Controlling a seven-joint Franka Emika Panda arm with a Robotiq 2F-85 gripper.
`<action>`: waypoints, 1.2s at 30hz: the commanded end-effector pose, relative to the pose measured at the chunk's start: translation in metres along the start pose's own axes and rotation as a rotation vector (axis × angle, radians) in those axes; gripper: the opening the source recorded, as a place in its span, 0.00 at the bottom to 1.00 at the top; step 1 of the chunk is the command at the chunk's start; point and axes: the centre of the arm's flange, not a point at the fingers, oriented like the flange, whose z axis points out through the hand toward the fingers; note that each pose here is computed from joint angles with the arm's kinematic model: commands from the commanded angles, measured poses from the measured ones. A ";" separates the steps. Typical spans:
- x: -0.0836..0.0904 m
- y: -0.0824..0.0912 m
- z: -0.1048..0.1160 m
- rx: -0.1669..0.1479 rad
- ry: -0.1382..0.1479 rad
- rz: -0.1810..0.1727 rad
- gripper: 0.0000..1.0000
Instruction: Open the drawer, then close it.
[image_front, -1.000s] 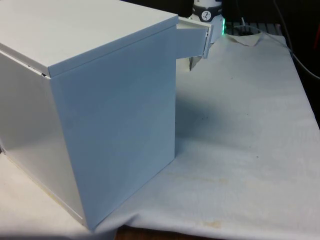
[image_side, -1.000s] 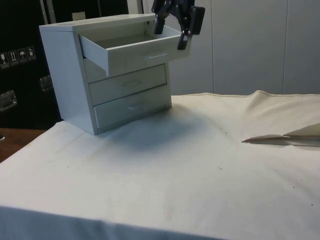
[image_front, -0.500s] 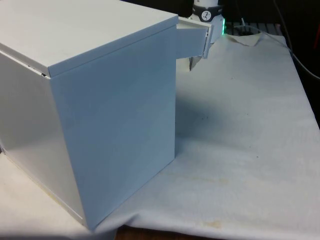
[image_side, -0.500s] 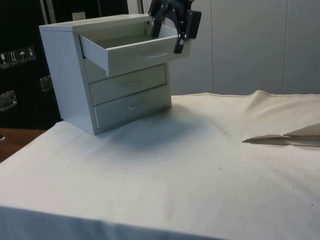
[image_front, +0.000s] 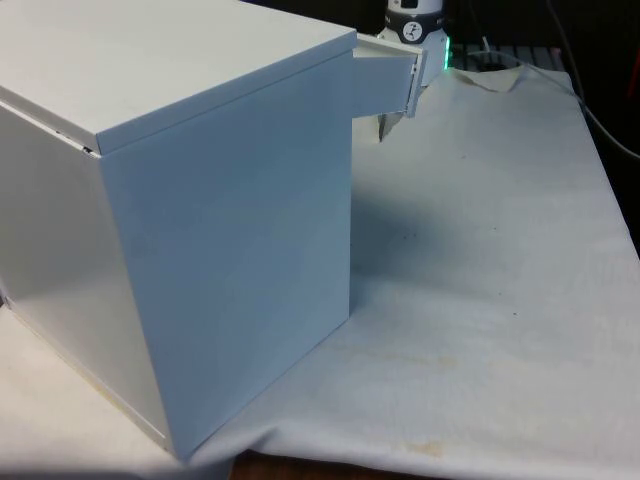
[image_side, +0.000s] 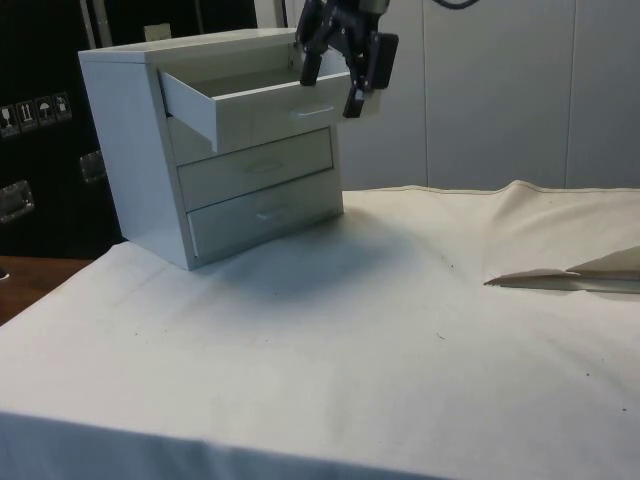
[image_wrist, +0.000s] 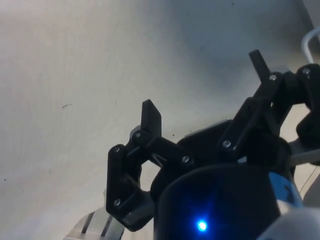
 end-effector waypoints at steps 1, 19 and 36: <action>-0.001 0.000 0.002 -0.016 -0.004 0.011 1.00; -0.006 0.003 0.017 -0.059 -0.061 0.020 1.00; -0.002 0.006 0.020 -0.054 -0.067 0.010 0.67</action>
